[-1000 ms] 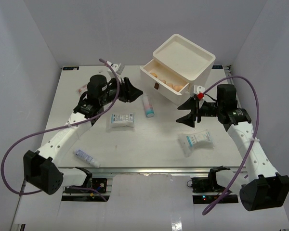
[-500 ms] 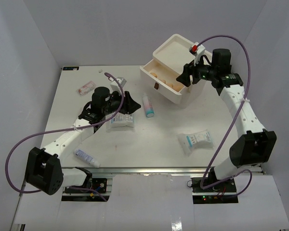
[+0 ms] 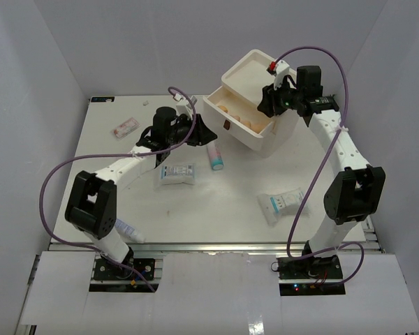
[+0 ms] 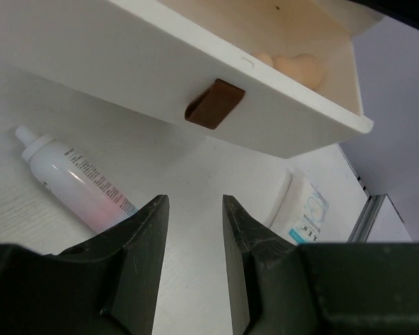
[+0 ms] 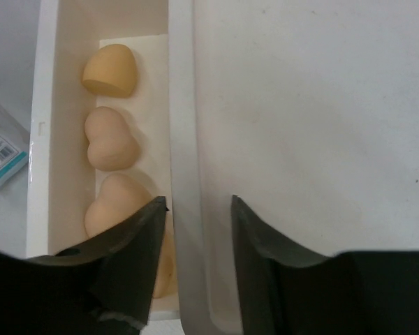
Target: Organize the makeup
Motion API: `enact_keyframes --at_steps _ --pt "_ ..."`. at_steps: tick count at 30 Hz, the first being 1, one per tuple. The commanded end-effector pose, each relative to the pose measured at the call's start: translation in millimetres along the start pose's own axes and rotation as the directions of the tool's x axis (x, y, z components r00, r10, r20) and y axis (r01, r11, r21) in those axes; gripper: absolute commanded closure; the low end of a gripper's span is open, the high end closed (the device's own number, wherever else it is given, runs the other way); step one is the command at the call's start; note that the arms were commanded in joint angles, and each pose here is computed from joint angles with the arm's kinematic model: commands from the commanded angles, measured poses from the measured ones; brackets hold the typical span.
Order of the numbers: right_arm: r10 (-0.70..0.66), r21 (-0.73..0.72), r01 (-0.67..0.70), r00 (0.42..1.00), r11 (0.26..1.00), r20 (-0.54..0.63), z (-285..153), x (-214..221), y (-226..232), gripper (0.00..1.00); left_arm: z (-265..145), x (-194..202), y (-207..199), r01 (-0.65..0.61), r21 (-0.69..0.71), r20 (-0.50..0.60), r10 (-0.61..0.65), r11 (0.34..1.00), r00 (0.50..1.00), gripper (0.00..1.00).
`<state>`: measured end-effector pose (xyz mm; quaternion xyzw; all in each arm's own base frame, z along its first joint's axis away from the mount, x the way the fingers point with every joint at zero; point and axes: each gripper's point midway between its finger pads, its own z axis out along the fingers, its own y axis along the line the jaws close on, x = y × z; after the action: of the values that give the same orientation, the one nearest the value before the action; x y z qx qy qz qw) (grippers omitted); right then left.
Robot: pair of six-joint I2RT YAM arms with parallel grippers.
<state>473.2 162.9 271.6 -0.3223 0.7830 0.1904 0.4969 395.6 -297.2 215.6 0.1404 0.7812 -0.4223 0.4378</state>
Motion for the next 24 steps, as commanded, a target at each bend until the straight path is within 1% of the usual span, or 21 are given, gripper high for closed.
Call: enact_keyframes --at_steps 1,5,9,11,13,19,24 --pt "-0.052 0.009 0.052 0.999 0.999 0.014 -6.2 -5.7 1.2 0.62 30.6 -34.9 -15.7 -0.015 0.044 0.057 0.013 0.999 0.998 0.54" --pt "-0.054 0.013 0.054 0.999 0.998 0.006 -7.6 2.4 2.9 0.81 60.0 -39.5 -19.9 -0.014 0.048 0.051 0.012 0.999 0.999 0.57" --pt "-0.046 -0.004 0.046 0.999 0.999 -0.002 -6.3 9.2 6.9 0.91 83.0 -46.0 -25.6 -0.026 0.04 0.064 0.023 0.999 0.998 0.57" --pt "-0.041 -0.016 0.041 0.999 0.999 -0.004 -5.6 11.9 8.7 0.92 91.4 -50.8 -27.1 -0.032 0.035 0.075 0.029 0.999 0.997 0.57" --pt "-0.037 -0.029 0.037 0.999 0.999 -0.01 -4.0 14.9 12.0 0.92 99.6 -64.0 -33.5 -0.044 0.038 0.107 0.039 0.998 0.993 0.57" --pt "-0.032 -0.052 0.031 0.999 0.998 -0.022 -4.1 20.9 18.3 0.92 119.6 -71.1 -29.7 -0.046 0.023 0.13 0.042 0.999 0.991 0.57" --pt "-0.029 -0.085 0.027 0.999 0.996 -0.031 -4.3 23.6 25.9 0.92 134.2 -85.8 -33.3 -0.049 0.038 0.168 0.042 0.998 0.985 0.56"
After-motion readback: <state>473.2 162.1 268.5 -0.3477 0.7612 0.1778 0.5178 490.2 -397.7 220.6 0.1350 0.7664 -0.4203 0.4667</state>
